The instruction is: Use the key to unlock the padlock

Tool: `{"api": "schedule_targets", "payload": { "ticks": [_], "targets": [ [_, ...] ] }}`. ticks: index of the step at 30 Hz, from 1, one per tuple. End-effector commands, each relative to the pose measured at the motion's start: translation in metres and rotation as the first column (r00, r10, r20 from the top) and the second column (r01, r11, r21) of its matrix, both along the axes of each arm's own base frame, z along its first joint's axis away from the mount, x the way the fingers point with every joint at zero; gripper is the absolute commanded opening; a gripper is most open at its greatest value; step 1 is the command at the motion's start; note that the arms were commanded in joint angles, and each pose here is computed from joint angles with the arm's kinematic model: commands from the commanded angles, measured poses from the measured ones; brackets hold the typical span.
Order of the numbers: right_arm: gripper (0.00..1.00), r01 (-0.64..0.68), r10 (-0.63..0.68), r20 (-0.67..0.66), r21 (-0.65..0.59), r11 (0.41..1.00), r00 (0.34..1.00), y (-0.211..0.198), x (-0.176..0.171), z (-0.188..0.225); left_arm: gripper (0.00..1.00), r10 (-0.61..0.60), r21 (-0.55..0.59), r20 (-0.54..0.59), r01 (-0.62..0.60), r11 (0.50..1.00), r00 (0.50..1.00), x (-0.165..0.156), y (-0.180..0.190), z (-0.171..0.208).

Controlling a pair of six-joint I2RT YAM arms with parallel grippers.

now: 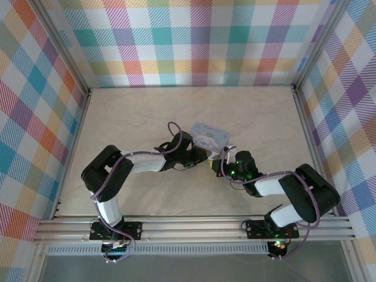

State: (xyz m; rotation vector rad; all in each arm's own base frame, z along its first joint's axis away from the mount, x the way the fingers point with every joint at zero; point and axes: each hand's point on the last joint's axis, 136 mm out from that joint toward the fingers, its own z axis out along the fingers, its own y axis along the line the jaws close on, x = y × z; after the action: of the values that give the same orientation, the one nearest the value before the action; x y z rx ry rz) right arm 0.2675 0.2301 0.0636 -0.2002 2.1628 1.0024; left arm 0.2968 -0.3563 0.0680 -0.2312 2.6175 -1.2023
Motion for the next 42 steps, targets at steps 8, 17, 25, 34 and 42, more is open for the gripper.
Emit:
{"api": "schedule_targets", "payload": {
  "ticks": [8,17,25,34,42],
  "targets": [
    [0.00,0.005,-0.005,0.052,-0.011,1.000,0.999,0.002,0.006,0.003,0.17,-0.023,-0.073,0.035,0.025,0.997,0.999,-0.001,-0.015,0.037],
    [0.00,0.009,-0.004,0.072,-0.062,0.998,0.997,0.001,0.009,-0.005,0.17,-0.024,-0.076,0.037,0.027,0.997,0.999,-0.002,-0.016,0.042],
    [0.00,0.025,-0.012,0.108,-0.112,0.993,0.994,-0.003,0.013,-0.009,0.17,-0.025,-0.081,0.035,0.027,0.996,0.999,-0.002,-0.018,0.046],
    [0.00,0.026,-0.007,0.154,-0.119,0.993,0.988,-0.001,0.015,-0.008,0.17,-0.027,-0.075,0.032,0.029,0.997,0.999,-0.003,-0.019,0.048],
    [0.00,0.025,-0.004,0.190,-0.104,0.994,0.982,0.004,0.019,0.000,0.16,-0.031,-0.073,0.029,0.033,0.997,0.999,-0.006,-0.020,0.050]
  ]
}}
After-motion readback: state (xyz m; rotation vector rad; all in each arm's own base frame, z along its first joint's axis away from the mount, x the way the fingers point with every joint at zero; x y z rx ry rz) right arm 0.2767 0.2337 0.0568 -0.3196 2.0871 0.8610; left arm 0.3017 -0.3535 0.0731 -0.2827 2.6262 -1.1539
